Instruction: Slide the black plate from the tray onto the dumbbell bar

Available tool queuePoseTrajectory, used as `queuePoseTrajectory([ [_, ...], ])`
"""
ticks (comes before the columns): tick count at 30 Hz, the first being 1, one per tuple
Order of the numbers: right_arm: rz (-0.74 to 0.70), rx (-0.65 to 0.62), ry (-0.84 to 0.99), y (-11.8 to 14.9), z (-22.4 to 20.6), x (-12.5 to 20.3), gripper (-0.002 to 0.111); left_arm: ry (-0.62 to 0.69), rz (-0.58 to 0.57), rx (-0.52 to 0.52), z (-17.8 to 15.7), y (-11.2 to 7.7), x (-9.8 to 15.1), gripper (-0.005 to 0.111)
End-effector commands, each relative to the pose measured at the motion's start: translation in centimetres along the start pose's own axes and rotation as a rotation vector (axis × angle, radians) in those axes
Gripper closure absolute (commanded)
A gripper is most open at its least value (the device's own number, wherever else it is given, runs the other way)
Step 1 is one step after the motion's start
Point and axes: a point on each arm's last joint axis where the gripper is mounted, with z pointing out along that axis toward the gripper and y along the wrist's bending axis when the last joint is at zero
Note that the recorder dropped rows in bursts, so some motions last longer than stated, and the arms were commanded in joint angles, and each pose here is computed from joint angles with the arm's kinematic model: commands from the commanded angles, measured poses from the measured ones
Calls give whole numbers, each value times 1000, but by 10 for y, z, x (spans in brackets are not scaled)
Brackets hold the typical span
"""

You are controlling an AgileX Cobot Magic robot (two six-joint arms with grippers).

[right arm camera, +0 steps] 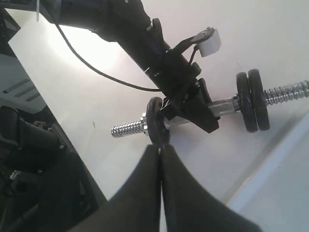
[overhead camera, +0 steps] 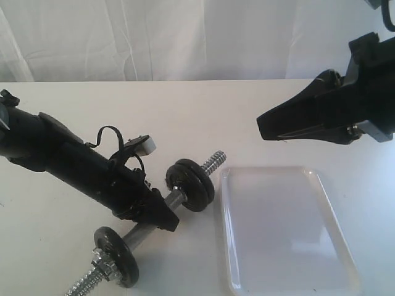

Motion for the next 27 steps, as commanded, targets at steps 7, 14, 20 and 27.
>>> queuePoseTrajectory([
  [7,5,1,-7,0,-1,1,108,-251,-69,267,-28,-45,-32,107],
  [14,5,1,-7,0,-1,1,108,-293,-122,232,-28,-41,-37,107],
  [20,4,3,-9,0,-1,0,108,-327,-184,176,-17,-46,-41,107],
  [27,4,4,-10,0,-1,0,108,-390,-252,109,-5,-52,-46,107],
])
